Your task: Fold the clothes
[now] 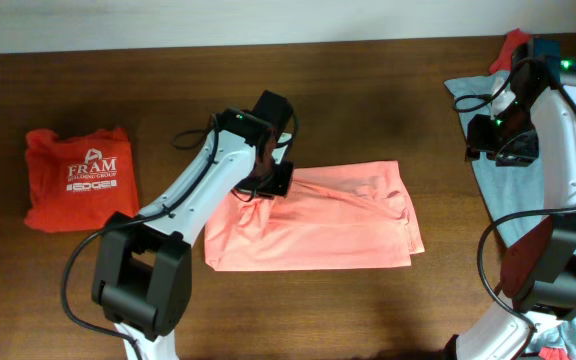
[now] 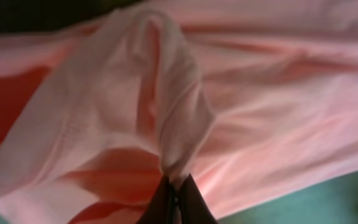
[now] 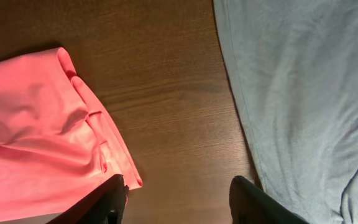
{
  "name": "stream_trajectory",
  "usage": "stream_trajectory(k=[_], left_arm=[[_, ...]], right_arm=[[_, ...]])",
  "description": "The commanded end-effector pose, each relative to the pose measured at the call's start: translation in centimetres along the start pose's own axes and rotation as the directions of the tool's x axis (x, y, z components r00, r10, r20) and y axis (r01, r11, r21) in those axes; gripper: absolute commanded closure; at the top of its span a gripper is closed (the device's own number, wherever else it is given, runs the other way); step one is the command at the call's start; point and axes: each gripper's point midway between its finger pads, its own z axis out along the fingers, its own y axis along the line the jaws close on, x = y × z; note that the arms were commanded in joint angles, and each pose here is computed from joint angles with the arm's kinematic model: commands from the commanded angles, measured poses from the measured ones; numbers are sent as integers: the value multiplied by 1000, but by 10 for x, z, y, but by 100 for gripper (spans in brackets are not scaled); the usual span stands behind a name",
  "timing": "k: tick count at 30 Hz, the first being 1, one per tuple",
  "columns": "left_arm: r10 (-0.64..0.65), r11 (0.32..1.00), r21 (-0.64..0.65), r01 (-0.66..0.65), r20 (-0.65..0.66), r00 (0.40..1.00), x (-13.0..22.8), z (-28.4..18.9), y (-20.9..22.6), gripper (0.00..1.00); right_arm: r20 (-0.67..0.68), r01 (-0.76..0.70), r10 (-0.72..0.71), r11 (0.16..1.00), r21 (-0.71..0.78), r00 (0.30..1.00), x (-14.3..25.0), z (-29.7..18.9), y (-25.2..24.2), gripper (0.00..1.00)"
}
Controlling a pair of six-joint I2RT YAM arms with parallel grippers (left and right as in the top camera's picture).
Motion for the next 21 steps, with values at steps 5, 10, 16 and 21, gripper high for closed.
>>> stream_trajectory(k=[5,10,16,21], left_arm=[[25,1000,9,-26,48,999,-11,2,-15,75],[42,999,34,-43,37,998,-7,2,-26,60],[-14,999,-30,15,41,999,-14,-22,3,61],[-178,970,-173,174,-10,984,1,-37,62,86]], right_arm=[[5,-4,4,1000,-9,1000,-1,-2,0,42],[6,-4,4,1000,-9,1000,-1,-2,0,42],[6,-4,4,1000,-9,1000,-1,-2,0,42],[6,-4,4,1000,-9,1000,-1,-2,0,42]])
